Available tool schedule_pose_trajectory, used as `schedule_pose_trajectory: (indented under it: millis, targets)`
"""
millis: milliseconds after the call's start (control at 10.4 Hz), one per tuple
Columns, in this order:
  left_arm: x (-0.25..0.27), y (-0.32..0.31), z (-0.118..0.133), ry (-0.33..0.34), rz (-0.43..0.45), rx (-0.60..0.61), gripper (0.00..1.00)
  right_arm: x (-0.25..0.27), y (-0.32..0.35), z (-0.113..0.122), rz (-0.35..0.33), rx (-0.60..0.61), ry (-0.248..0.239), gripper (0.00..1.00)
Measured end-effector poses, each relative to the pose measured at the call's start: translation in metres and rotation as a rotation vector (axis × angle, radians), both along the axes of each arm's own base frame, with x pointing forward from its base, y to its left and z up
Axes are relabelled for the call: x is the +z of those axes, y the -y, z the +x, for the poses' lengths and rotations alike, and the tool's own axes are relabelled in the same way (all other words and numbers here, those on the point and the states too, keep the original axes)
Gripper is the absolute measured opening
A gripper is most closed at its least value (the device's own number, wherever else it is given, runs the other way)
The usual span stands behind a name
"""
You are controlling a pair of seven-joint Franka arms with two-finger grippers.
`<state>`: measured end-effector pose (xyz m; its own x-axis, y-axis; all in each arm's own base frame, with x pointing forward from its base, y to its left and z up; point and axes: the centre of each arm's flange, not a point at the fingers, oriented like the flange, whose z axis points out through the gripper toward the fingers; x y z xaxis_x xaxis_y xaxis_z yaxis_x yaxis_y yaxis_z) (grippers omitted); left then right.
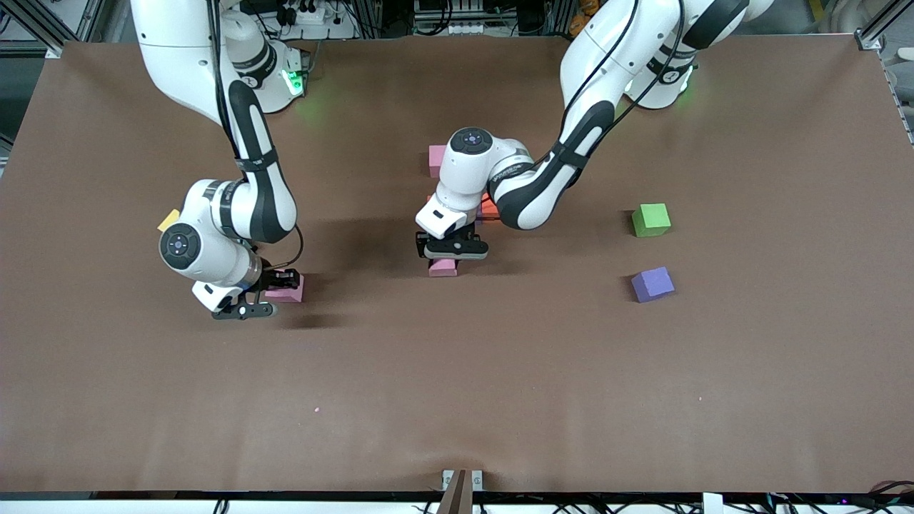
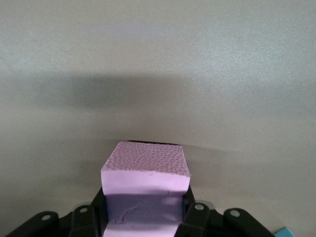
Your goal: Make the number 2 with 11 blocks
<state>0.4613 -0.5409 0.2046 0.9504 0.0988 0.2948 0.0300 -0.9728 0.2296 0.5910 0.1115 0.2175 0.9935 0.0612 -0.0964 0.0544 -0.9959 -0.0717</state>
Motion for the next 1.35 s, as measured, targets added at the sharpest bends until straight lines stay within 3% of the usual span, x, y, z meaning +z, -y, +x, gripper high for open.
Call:
schedule_pose_trajectory:
  millis: [385,577,866,1347]
  targets:
    - [0.0,-0.002,0.002,0.0,0.0,0.003,1.0,0.012,-0.027,-0.004,0.013,-0.029,0.0,0.59]
    - [0.0,-0.002,0.002,0.001,-0.003,0.003,1.0,0.019,-0.041,-0.005,0.019,-0.032,-0.004,0.59]
    - [0.011,-0.007,0.014,0.016,-0.021,0.022,1.0,0.032,-0.044,-0.006,0.042,-0.028,-0.049,0.59]
    - [0.042,-0.032,0.046,0.045,-0.027,0.098,1.0,0.04,-0.044,-0.006,0.051,-0.047,-0.053,0.59]
